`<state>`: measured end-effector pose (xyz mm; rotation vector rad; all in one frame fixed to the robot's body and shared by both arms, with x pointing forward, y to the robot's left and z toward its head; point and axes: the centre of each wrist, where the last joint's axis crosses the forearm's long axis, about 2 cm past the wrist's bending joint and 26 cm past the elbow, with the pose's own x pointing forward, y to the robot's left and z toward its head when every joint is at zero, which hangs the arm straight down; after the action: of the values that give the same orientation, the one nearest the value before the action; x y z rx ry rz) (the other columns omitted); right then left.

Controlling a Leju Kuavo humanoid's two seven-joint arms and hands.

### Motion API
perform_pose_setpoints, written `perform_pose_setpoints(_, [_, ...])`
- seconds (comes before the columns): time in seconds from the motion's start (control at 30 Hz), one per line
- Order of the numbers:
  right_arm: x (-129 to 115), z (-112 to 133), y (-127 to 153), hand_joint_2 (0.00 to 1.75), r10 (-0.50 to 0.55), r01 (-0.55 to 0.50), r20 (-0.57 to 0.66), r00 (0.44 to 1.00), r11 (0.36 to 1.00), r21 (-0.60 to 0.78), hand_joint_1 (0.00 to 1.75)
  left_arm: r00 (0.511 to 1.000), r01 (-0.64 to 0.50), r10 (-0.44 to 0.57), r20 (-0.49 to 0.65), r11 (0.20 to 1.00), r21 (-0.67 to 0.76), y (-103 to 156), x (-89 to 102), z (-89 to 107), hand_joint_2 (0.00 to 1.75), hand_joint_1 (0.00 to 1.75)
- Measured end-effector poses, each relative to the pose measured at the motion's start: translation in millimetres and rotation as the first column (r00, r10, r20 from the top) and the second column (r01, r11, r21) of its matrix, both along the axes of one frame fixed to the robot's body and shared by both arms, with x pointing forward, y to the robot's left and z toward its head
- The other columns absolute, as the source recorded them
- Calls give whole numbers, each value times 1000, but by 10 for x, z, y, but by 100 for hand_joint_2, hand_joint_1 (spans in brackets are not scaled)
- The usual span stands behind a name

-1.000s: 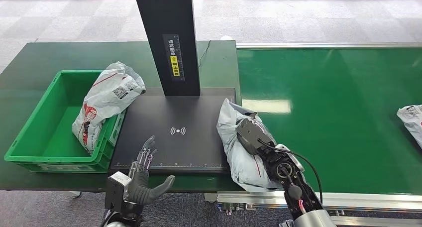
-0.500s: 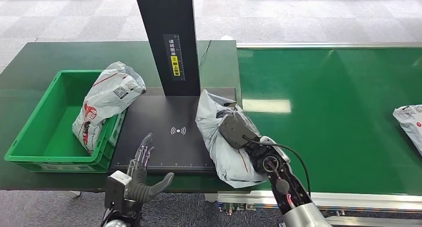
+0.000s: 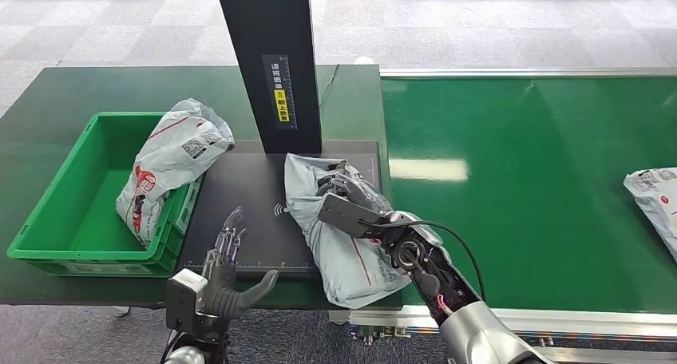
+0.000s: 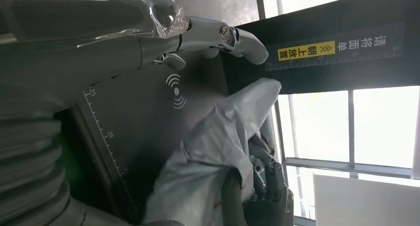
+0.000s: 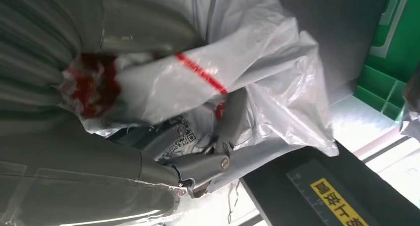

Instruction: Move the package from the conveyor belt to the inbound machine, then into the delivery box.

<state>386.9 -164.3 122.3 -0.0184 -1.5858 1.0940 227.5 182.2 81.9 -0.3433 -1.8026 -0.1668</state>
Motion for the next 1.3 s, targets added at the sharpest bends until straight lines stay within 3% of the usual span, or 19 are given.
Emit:
perform_pose_setpoints(0.17, [11, -7, 41, 175, 19, -20, 47, 999, 1000, 23, 0, 1000, -1, 1, 0, 1000, -4, 0, 2, 1, 175, 0])
perform_pose_setpoints(0.43, [6, -7, 43, 175, 25, -57, 182, 983, 984, 170, 0, 1000, -5, 6, 19, 1000, -22, 4, 6, 3, 175, 0])
perform_pose_setpoints(0.97, [-13, -5, 51, 175, 15, -60, 190, 982, 972, 229, 0, 1000, -7, 8, 25, 1000, -25, 8, 6, 1, 175, 0])
perform_pose_setpoints(1.07, [-27, -9, 34, 175, -12, -48, 177, 984, 943, 330, 0, 999, -9, 9, 41, 1000, -10, 11, 8, 2, 175, 0])
perform_pose_setpoints(1.2, [-53, 38, -28, 175, -113, 9, 173, 978, 860, 510, 0, 995, -19, 12, 95, 997, 76, 30, 36, 17, 175, 0])
perform_pose_setpoints(1.3, [-61, 54, -50, 175, -143, 27, 173, 974, 840, 542, 0, 994, -23, 10, 112, 994, 111, 35, 49, 26, 175, 0])
